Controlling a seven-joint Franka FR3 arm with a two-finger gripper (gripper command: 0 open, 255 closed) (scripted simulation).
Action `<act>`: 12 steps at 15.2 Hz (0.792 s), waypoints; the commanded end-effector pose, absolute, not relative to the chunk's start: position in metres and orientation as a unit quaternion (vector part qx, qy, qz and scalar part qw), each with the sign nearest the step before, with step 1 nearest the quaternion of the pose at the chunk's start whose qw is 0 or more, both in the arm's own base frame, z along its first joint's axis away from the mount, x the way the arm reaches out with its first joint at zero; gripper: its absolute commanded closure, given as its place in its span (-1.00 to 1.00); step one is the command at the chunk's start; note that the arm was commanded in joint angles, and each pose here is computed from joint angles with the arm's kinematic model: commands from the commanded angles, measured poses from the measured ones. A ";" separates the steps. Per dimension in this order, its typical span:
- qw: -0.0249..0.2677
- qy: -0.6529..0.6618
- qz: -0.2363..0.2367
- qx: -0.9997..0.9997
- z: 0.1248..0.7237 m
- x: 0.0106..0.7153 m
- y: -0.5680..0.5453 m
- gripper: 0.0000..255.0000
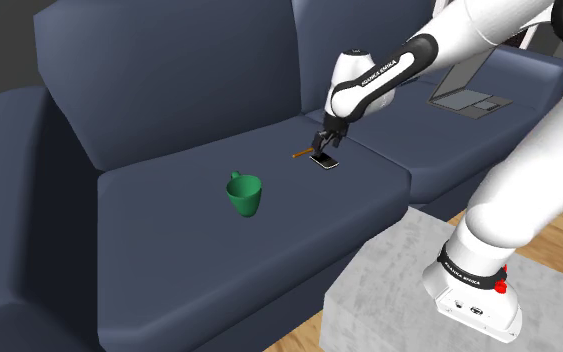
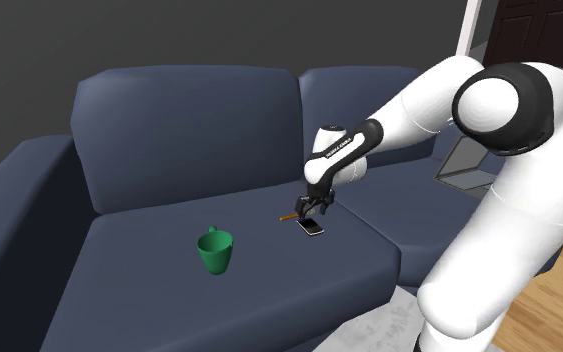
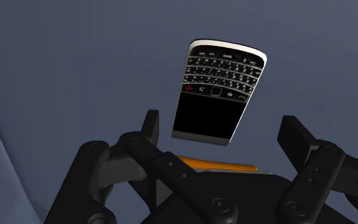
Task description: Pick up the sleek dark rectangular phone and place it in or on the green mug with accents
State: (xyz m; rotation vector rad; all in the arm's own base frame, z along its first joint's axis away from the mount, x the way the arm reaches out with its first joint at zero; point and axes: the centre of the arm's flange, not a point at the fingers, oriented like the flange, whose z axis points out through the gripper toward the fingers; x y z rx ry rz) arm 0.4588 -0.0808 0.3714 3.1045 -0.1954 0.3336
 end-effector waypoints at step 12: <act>0.006 -0.065 0.107 0.992 0.327 0.469 -0.083 -1.00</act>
